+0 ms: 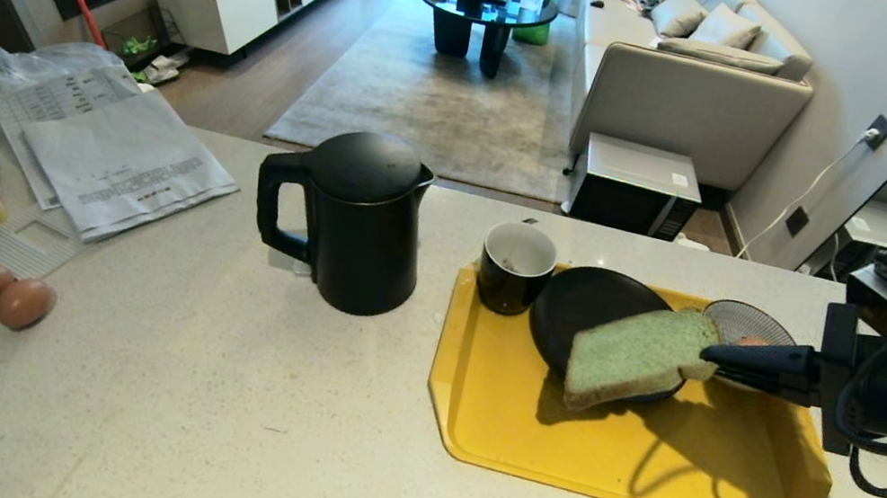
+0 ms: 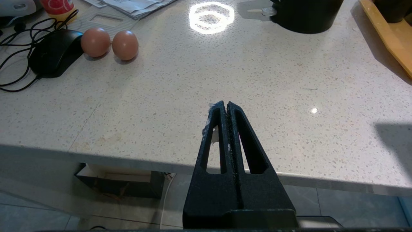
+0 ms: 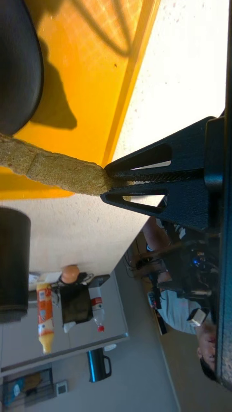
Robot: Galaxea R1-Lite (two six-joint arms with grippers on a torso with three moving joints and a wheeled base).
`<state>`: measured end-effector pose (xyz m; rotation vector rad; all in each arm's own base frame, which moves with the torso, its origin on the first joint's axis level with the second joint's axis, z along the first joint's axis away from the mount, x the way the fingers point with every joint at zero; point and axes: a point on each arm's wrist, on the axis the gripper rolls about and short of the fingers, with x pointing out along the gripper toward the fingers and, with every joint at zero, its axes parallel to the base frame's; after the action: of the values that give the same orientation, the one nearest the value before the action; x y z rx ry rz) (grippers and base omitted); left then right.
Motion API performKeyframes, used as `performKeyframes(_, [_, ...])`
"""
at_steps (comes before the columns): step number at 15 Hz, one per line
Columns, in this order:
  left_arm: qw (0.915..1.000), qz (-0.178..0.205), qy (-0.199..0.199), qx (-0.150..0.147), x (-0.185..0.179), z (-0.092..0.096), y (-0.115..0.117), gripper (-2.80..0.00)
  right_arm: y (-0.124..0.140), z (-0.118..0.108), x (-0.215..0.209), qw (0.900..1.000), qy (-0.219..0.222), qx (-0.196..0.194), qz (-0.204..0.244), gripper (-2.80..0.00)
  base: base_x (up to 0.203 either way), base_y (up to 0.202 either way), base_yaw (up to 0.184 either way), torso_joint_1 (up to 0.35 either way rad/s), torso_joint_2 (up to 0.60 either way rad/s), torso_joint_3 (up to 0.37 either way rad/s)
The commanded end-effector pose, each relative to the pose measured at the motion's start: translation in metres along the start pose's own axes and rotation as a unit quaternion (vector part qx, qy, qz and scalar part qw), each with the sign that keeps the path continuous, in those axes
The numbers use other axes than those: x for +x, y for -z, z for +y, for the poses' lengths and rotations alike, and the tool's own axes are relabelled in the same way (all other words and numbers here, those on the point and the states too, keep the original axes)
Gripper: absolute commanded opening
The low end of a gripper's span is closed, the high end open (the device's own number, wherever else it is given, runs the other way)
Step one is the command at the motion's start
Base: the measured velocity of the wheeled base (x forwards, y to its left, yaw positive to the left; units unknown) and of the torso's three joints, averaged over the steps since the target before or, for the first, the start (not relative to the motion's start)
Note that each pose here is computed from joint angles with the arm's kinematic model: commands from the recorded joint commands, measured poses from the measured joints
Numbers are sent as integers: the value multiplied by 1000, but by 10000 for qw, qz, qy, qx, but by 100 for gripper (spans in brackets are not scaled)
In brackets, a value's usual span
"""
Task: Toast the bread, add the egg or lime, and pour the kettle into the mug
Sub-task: Put the bread slices in the toaster
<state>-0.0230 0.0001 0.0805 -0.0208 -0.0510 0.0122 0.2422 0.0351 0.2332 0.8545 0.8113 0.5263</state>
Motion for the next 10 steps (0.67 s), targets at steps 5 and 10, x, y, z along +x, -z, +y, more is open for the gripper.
performKeyframes(5, [10000,63,1,-4,1,0,4,-280,16,44,-51,9954,-168,-822,-462,-280,0,0,0,0,0,0])
performKeyframes(10, [10000,62,-5,-4,1,0,4,-280,36,66,-91,9775,176,-1779,-1117,-280,0,0,0,0,0,0])
